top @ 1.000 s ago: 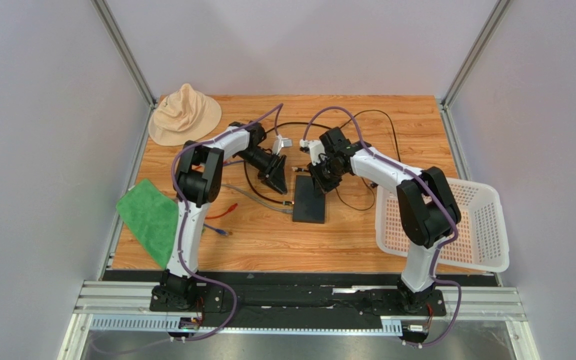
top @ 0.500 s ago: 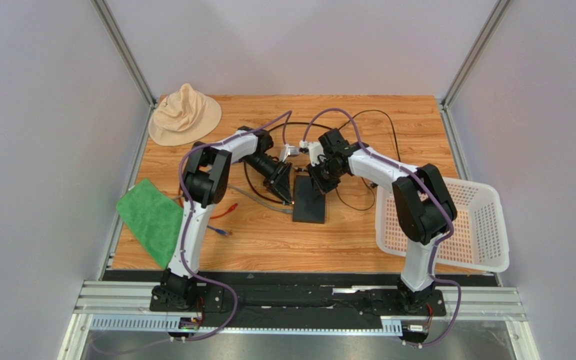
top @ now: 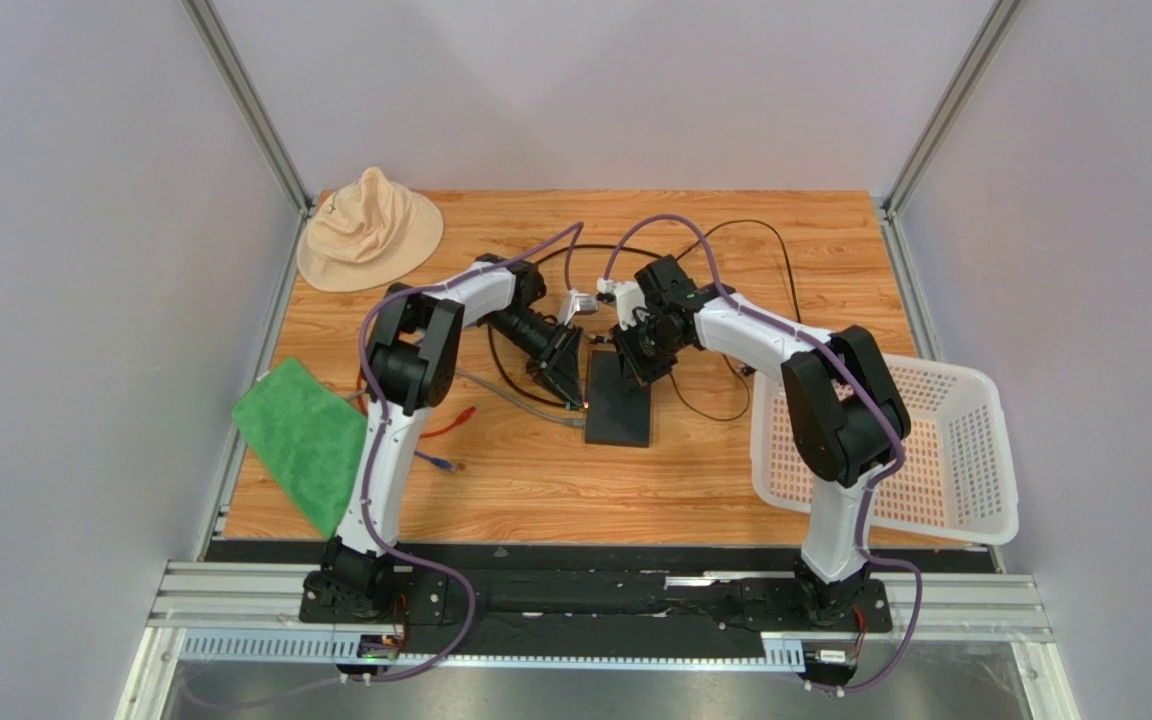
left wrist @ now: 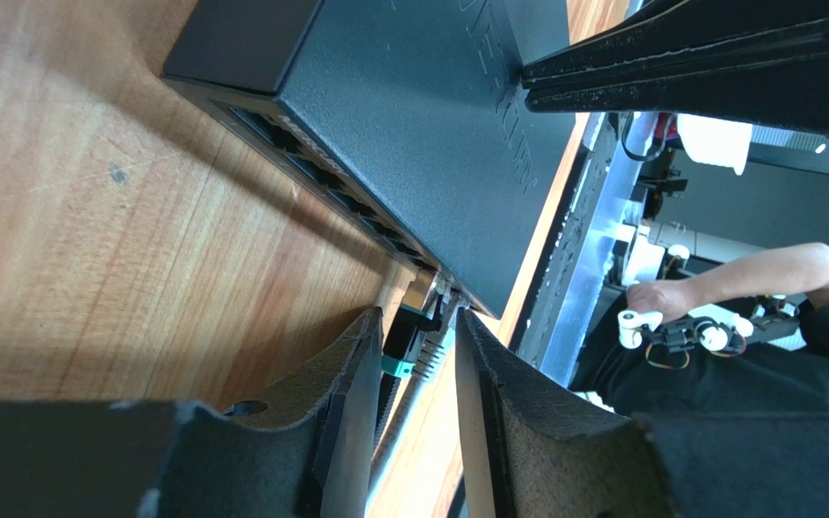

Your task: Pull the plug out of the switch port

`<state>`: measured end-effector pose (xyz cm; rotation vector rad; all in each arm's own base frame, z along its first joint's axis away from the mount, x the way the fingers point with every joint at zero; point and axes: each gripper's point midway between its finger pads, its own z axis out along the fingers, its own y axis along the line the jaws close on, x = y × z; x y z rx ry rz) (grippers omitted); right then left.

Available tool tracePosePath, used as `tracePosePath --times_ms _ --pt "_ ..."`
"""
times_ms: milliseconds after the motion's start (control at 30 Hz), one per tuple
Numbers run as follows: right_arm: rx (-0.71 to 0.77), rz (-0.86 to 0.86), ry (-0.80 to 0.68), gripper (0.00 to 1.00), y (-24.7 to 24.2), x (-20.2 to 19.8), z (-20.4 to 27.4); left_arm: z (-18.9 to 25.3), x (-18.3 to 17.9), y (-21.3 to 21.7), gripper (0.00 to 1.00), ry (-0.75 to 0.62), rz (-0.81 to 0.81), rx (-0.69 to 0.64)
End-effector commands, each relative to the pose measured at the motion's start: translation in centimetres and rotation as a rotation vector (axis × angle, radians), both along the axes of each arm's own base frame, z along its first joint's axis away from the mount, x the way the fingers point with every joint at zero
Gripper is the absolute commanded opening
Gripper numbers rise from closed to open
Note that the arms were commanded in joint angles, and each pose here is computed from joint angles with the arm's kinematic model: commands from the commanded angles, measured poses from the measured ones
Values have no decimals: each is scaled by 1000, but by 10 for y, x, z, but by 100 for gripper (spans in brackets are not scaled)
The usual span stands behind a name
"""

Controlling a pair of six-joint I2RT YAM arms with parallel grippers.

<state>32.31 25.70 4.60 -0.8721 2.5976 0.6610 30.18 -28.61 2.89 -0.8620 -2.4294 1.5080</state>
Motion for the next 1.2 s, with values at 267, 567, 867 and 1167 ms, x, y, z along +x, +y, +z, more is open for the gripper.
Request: tracePosePath --times_ms 267,567,867,1167 --pt "-49 -8 21 0 1 3 -21 -11 -8 -9 33 38 5 11" --pt "-42 -9 33 0 3 2 -23 -23 -12 -11 29 62 24 73" --pt "-47 -14 32 0 -1 -4 -23 -29 -13 -10 0 72 31 100" --pt "-58 -10 13 0 -4 -2 -17 -24 -12 -7 0 72 32 98"
